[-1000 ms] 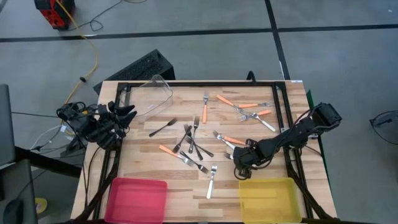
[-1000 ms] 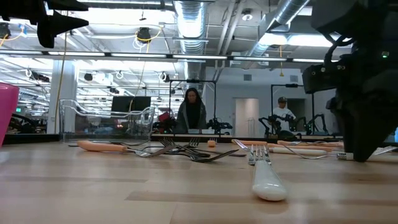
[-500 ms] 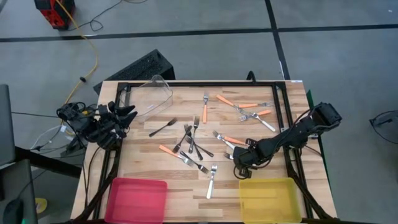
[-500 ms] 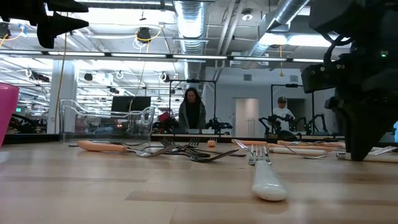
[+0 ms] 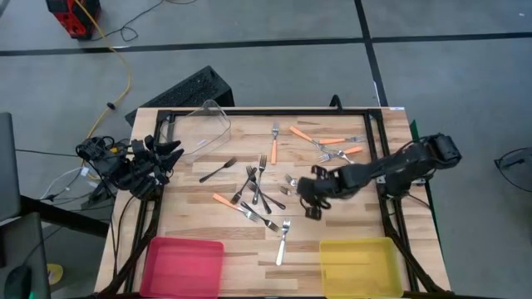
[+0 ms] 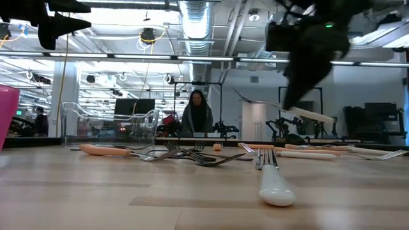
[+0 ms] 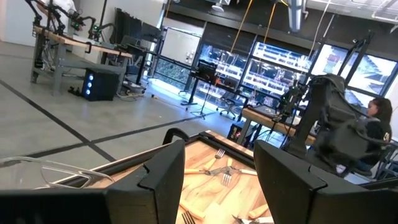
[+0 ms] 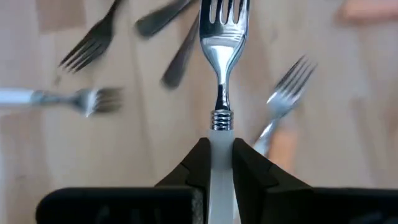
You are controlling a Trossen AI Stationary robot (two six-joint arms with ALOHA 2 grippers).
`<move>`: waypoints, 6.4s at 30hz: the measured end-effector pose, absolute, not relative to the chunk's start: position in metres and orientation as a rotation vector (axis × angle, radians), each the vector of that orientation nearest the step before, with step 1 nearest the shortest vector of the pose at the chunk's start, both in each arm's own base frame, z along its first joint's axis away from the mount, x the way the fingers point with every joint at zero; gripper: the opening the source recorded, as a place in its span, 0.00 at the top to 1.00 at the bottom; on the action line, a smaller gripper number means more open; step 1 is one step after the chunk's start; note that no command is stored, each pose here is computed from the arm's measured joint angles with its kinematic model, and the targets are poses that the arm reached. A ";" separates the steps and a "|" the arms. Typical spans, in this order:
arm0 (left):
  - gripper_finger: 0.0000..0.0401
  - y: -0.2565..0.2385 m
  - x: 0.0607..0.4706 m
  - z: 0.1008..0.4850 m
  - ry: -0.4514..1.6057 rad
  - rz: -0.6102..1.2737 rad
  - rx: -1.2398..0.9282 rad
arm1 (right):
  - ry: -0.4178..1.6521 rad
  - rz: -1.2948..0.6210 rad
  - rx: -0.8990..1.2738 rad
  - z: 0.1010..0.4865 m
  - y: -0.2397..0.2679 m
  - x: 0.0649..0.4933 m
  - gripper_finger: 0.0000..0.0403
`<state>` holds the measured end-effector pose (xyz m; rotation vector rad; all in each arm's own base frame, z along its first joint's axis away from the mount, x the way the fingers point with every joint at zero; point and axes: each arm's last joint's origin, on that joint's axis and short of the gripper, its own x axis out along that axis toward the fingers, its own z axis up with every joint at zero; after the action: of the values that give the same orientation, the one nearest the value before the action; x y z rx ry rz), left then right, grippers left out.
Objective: Sort silverware by color (type)
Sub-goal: Put the white fork into the transparent bin, then put the orange fork into the yellow bin
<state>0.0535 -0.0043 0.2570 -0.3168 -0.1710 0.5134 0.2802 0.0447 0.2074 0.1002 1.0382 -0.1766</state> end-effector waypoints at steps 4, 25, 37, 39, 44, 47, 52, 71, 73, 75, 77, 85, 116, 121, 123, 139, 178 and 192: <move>0.56 -0.004 0.054 0.257 -0.169 0.513 -0.315 | 0.927 -0.180 0.053 0.221 0.021 0.299 0.84; 0.56 -0.004 0.054 0.256 -0.163 0.519 -0.307 | 0.137 -0.318 -0.147 0.270 -0.060 0.376 0.84; 0.56 -0.005 0.055 0.255 -0.151 0.539 -0.297 | 0.104 -0.379 -0.189 0.271 -0.105 0.471 0.84; 0.56 -0.005 0.055 0.255 -0.150 0.538 -0.296 | 0.102 -0.371 -0.187 0.269 -0.114 0.483 0.84; 0.56 -0.005 0.055 0.255 -0.151 0.536 -0.297 | 0.070 -0.336 -0.136 0.262 -0.137 0.505 0.84; 0.56 -0.005 0.055 0.255 -0.150 0.536 -0.298 | 0.046 -0.327 -0.094 0.256 -0.150 0.515 0.84; 0.56 -0.005 0.055 0.254 -0.151 0.531 -0.309 | 0.060 -0.305 -0.033 0.234 -0.166 0.528 0.84; 0.56 -0.005 0.055 0.254 -0.151 0.528 -0.310 | 0.132 -0.384 0.097 0.213 -0.193 0.525 0.82; 0.56 -0.005 0.055 0.254 -0.151 0.528 -0.310 | 0.162 -0.394 0.108 0.210 -0.197 0.523 0.79; 0.56 -0.005 0.055 0.254 -0.151 0.528 -0.310 | 0.190 -0.403 0.114 0.207 -0.201 0.521 0.79; 0.56 -0.005 0.055 0.254 -0.151 0.528 -0.310 | 0.201 -0.409 0.117 0.206 -0.204 0.519 0.78; 0.55 -0.005 0.055 0.254 -0.151 0.531 -0.311 | 0.204 -0.410 0.117 0.206 -0.205 0.519 0.77; 0.55 -0.005 0.055 0.255 -0.157 0.528 -0.327 | 0.295 -0.362 0.013 0.303 -0.179 0.480 0.51; 0.56 -0.005 0.055 0.255 -0.157 0.527 -0.327 | 0.479 -0.331 -0.075 0.363 -0.158 0.426 0.51; 0.56 -0.005 0.055 0.255 -0.156 0.527 -0.326 | 0.535 -0.321 -0.089 0.383 -0.149 0.402 0.51; 0.56 -0.005 0.055 0.255 -0.157 0.528 -0.330 | 0.949 -0.368 0.023 0.441 -0.099 0.259 0.56; 0.56 -0.005 0.055 0.253 -0.147 0.542 -0.320 | 1.197 -0.594 0.113 0.226 -0.095 0.174 0.39; 0.56 -0.005 0.055 0.252 -0.138 0.543 -0.309 | 1.462 -0.438 0.020 0.171 -0.101 0.207 0.37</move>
<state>0.0554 -0.0051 0.2519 -0.3095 -0.1378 0.5429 0.2071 -0.1009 0.1709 0.0200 1.4617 -0.4379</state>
